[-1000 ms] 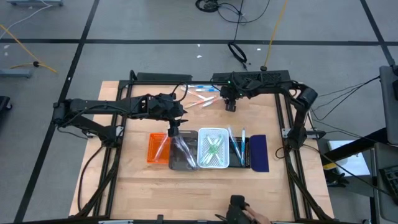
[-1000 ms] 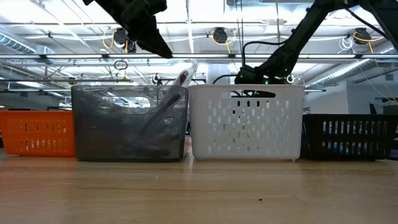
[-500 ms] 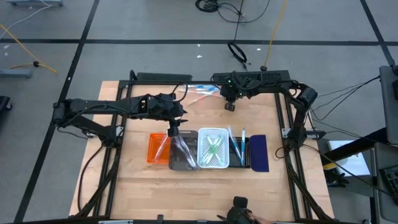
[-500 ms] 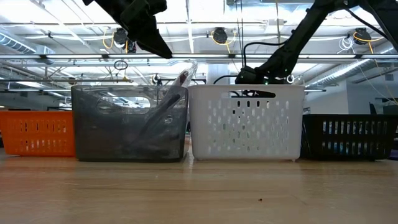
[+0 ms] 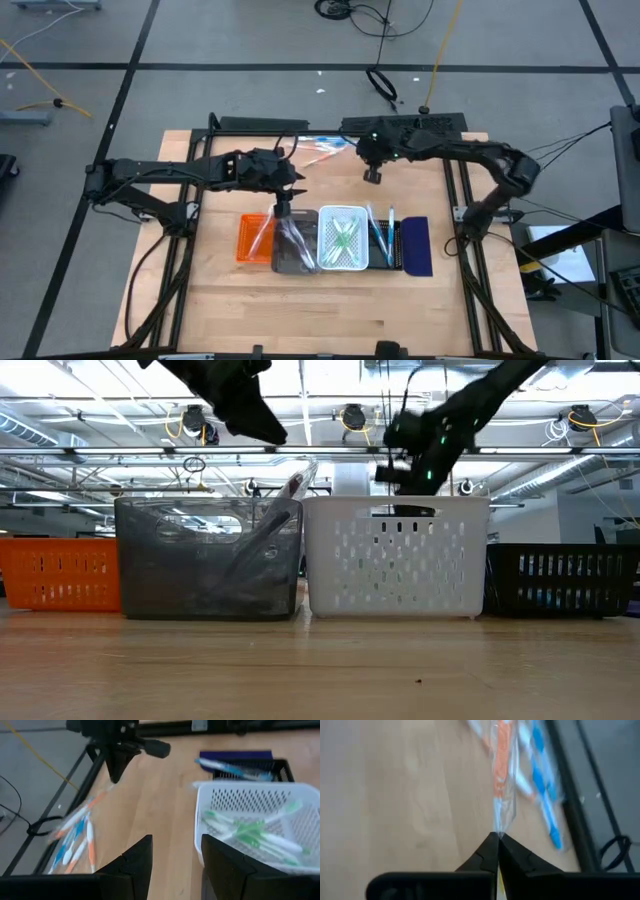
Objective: Pick & Place Toothbrushes
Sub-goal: Put the orange toothbrush into the orange bin
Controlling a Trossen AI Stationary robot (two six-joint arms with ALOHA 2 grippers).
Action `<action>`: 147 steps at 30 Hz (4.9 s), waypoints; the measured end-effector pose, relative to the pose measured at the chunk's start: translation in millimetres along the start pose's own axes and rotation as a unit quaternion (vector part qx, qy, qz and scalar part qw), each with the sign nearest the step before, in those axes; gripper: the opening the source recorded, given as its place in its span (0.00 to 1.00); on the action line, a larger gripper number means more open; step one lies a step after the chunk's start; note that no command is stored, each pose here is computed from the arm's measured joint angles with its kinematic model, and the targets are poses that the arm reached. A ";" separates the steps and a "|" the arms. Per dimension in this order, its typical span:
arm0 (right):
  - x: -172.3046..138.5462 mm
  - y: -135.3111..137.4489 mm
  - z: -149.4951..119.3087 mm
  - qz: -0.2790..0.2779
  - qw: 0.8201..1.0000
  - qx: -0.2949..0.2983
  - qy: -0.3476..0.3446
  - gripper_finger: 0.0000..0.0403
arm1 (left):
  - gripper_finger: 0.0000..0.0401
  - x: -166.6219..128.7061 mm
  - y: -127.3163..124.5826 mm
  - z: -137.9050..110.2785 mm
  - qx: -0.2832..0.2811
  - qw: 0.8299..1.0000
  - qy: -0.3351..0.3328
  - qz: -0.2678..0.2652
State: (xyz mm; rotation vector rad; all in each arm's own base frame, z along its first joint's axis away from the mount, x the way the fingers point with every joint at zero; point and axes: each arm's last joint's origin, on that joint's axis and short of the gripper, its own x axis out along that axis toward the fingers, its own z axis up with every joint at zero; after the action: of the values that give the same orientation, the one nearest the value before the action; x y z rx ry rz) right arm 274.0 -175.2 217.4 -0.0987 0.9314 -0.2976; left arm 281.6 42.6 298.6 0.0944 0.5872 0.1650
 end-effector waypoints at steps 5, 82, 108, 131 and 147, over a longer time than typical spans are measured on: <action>-47.3 12.5 21.5 -0.014 0.996 0.014 -0.091 0.00 | 0.42 -0.2 1.0 7.9 -0.003 0.999 -0.041 0.005; -111.6 111.3 49.1 0.086 0.951 -0.037 -0.295 0.22 | 0.08 -65.3 -38.9 8.6 -0.046 0.997 -0.046 -0.051; -112.4 110.8 50.3 0.081 0.948 -0.047 -0.303 0.20 | 0.08 -64.5 -79.5 -73.9 -0.293 0.931 0.220 -0.007; -107.6 111.9 45.6 0.074 0.950 -0.061 -0.297 0.19 | 0.53 -49.1 -58.2 -98.6 -0.345 0.903 0.249 0.054; -10.8 40.3 15.1 -0.057 0.987 0.019 -0.149 0.19 | 0.57 -39.7 -50.0 -74.9 -0.202 0.968 0.091 0.120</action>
State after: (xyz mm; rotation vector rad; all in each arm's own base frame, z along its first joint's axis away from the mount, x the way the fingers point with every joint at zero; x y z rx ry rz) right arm 288.5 -134.2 226.2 -0.1565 0.6245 -0.3949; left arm 213.7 -10.7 251.4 -0.2485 0.7143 0.5289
